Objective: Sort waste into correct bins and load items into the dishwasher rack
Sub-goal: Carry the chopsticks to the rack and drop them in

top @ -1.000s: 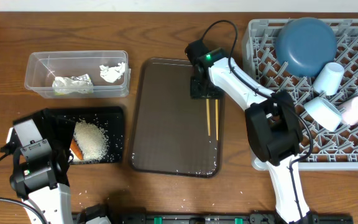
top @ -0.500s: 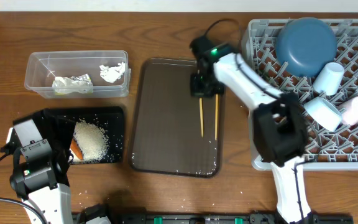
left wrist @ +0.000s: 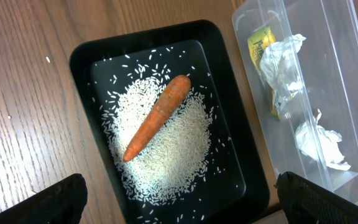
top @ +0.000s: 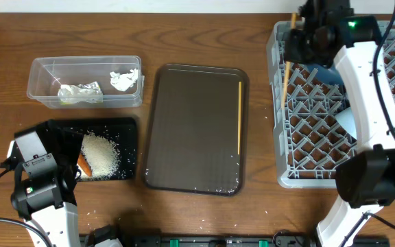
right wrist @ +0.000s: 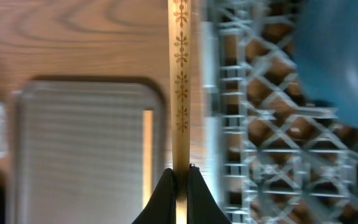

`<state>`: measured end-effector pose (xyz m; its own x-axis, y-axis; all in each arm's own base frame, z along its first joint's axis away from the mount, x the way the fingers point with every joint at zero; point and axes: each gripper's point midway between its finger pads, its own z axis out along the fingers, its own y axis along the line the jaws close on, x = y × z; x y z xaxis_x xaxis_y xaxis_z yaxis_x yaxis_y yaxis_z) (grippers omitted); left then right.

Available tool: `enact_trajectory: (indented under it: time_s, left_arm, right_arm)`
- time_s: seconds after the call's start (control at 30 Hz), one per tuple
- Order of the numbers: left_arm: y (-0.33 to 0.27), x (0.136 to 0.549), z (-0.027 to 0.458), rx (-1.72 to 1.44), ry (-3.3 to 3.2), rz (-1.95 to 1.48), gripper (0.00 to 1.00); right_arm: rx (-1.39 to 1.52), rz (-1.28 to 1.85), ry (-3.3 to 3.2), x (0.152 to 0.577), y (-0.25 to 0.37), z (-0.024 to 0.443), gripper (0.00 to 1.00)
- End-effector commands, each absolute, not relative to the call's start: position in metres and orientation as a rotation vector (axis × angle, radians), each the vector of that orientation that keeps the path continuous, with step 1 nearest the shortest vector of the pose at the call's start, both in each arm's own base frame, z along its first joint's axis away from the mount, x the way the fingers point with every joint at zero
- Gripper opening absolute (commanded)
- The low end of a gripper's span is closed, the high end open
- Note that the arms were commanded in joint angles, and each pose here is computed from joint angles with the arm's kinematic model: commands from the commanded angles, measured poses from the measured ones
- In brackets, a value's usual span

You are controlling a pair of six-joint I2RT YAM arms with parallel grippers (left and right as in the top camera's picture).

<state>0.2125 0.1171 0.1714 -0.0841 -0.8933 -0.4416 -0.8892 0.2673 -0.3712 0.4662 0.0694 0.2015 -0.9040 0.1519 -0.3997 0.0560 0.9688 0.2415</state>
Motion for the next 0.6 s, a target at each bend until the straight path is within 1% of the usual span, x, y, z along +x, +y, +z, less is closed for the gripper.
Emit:
enact_trajectory:
  time_s: [0.0, 0.27, 0.3, 0.43, 0.5, 0.57]
  left_arm:
    - [0.119, 0.211, 0.170, -1.623, 1.941, -0.002, 1.00]
    - [0.119, 0.211, 0.170, -1.623, 1.941, -0.002, 1.00]
    - [0.119, 0.211, 0.170, -1.623, 1.941, -0.002, 1.00]
    - [0.119, 0.211, 0.170, -1.623, 1.941, -0.002, 1.00]
    - [0.119, 0.211, 0.170, -1.623, 1.941, -0.002, 1.00]
    - [0.119, 0.211, 0.170, -1.623, 1.941, -0.002, 1.00]
  right_arm:
    - [0.122, 0.258, 2.775, 0.464, 0.049, 0.166, 0.01]
    - [0.148, 0.221, 2.823, 0.468, 0.037, 0.137, 0.02]
    - [0.150, 0.206, 2.828, 0.468, 0.035, 0.135, 0.07]
    - [0.152, 0.174, 2.832, 0.468, 0.032, 0.133, 0.33]
    - [0.150, 0.175, 2.835, 0.467, 0.033, 0.133, 0.41]
    - [0.144, 0.177, 2.847, 0.464, 0.035, 0.133, 0.43]
